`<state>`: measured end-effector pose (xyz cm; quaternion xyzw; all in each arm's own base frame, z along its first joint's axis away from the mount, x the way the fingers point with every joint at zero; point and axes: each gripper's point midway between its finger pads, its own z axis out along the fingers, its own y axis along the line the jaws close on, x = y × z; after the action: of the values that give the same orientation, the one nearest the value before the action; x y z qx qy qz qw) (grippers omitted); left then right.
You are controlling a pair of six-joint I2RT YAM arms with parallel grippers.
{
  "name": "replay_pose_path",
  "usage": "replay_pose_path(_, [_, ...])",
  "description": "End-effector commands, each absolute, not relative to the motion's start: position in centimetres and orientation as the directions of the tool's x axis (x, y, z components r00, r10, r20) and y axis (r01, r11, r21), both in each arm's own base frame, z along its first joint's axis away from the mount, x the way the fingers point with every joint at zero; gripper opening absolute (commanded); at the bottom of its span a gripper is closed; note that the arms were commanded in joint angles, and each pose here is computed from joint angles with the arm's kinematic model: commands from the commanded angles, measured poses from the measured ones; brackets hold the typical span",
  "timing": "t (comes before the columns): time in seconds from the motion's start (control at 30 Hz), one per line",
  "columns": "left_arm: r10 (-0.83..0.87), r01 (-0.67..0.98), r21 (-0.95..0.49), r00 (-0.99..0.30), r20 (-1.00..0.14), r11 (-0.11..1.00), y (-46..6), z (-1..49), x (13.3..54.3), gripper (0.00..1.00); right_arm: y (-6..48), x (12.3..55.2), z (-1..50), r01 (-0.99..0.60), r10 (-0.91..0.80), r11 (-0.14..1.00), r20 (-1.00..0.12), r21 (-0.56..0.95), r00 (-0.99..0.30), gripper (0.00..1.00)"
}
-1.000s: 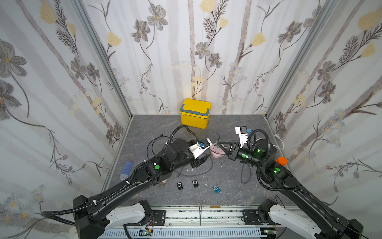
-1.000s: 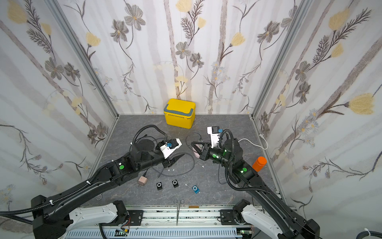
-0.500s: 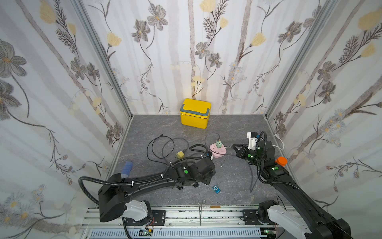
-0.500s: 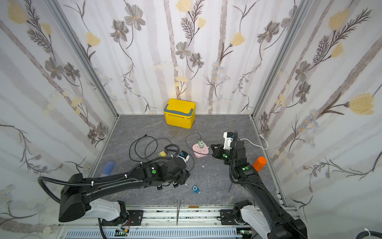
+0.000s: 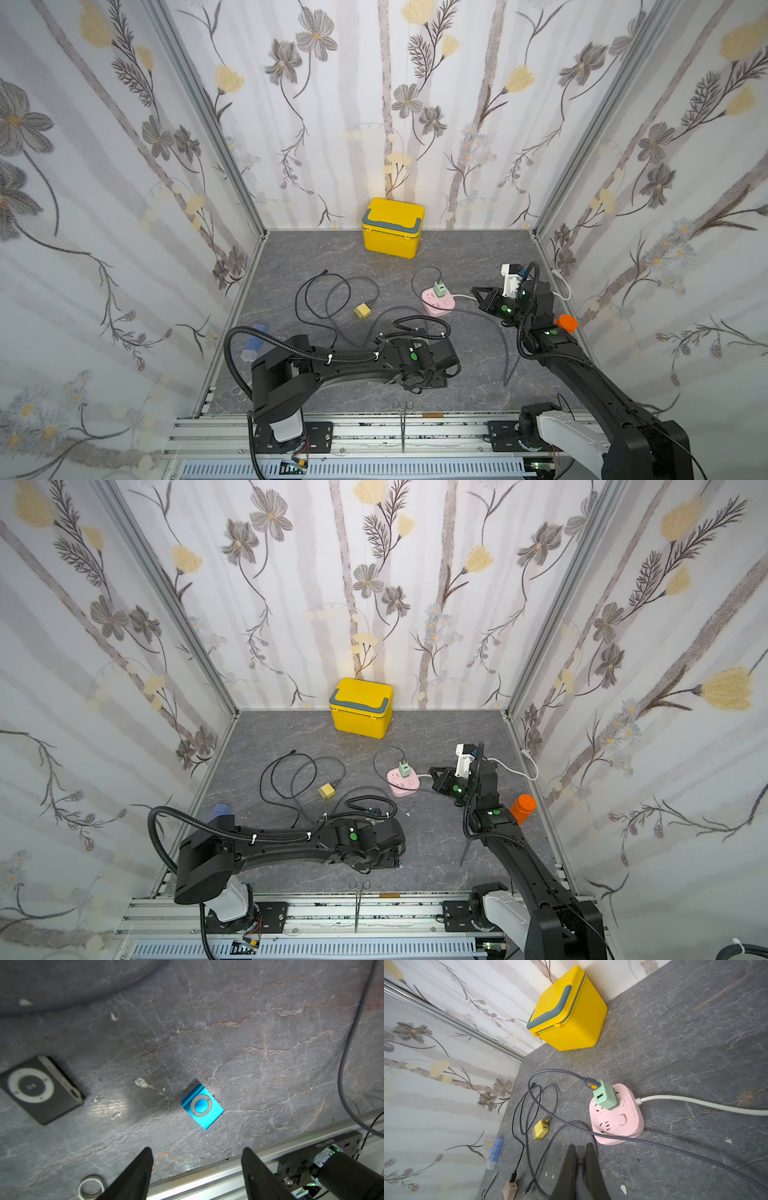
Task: Charge mp3
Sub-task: Pick up the MP3 player from the center of the board.
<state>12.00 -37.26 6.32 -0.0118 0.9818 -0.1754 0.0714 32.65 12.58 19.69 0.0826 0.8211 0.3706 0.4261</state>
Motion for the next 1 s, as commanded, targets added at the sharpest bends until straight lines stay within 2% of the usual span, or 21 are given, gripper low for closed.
replay_pose_path(0.0, [-0.141, -0.111, -0.358, -0.988, -0.06, 0.927, -38.5, 6.1, 12.1, 0.73, 12.8, 32.7, 21.2, -0.251, 0.443, 0.698, -0.68, 0.671, -0.584, 0.0])
replay_pose_path(0.27, [-0.23, -0.233, -0.281, -0.972, 0.045, 0.931, -39.0, 3.9, 11.6, 0.73, 12.7, 33.1, 22.1, -0.286, 0.427, 0.694, -0.697, 0.661, -0.576, 0.0])
replay_pose_path(0.43, [-0.248, -0.264, -0.28, -0.964, 0.093, 0.923, -40.2, 3.3, 11.3, 0.72, 13.0, 33.3, 21.6, -0.296, 0.415, 0.68, -0.685, 0.671, -0.599, 0.0])
replay_pose_path(0.63, [-0.232, -0.24, -0.252, -0.971, 0.062, 0.938, -40.6, 2.3, 12.2, 0.7, 12.2, 33.3, 21.2, -0.287, 0.418, 0.691, -0.691, 0.664, -0.59, 0.0])
replay_pose_path(0.97, [-0.16, -0.154, -0.095, -0.985, -0.064, 0.984, -37.5, 1.0, 14.1, 0.69, 11.6, 33.2, 21.8, -0.293, 0.427, 0.693, -0.702, 0.659, -0.571, 0.0])
